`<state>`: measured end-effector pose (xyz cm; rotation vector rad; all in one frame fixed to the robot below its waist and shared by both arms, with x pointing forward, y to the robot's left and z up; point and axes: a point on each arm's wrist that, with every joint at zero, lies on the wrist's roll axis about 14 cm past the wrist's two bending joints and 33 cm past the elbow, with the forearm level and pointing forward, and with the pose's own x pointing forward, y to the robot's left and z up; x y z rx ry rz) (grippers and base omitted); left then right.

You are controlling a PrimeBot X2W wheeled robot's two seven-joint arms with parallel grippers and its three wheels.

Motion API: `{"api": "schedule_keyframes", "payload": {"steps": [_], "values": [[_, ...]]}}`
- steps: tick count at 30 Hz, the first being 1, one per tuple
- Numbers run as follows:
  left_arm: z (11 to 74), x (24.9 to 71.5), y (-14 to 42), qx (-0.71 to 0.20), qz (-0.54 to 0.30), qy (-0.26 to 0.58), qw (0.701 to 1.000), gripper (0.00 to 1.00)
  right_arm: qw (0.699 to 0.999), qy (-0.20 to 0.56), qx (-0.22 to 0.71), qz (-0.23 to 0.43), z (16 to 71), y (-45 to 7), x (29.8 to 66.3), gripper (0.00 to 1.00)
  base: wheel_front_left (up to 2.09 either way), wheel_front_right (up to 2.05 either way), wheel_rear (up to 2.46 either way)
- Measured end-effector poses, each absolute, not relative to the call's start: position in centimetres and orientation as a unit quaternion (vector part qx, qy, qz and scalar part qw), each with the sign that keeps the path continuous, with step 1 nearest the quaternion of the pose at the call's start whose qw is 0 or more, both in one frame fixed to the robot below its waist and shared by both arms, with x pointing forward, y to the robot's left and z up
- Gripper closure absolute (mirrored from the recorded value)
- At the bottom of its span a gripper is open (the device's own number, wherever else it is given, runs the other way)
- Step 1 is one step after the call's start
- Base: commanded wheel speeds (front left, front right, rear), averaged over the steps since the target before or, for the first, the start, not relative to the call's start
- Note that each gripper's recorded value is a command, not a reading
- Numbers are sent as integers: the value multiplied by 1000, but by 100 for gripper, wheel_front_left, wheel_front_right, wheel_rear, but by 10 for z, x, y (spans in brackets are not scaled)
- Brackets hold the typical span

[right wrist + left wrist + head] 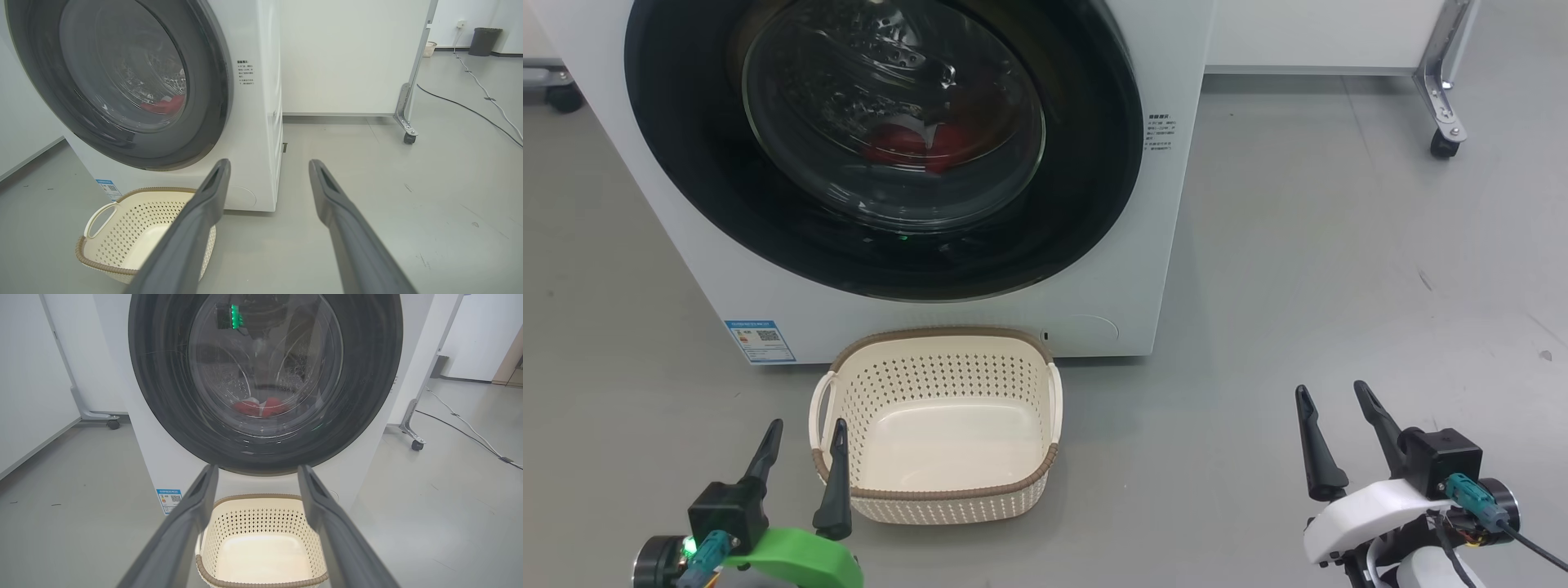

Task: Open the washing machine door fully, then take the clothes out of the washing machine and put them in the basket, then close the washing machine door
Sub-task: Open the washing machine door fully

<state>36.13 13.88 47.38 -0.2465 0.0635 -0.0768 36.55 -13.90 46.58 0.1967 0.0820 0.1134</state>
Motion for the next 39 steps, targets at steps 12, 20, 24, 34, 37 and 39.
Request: {"api": "schedule_keyframes", "payload": {"steps": [12,20,24,34,37,39], "values": [[467,363,137,-123,-37,42,991,0,991,51,105,60,459,-139,368,100,0,0,0],[461,367,137,-127,-35,51,990,0,982,51,172,52,459,-136,382,100,0,0,0],[460,372,136,-126,-36,50,990,0,973,43,223,46,463,-137,395,100,0,0,0],[465,400,126,-126,-50,38,990,0,930,50,364,32,468,-141,444,100,0,0,0],[467,410,123,-125,-56,33,990,0,905,54,422,24,470,-144,462,100,0,0,0],[466,416,121,-125,-61,32,990,0,886,55,460,24,472,-145,475,100,0,0,0]]}}
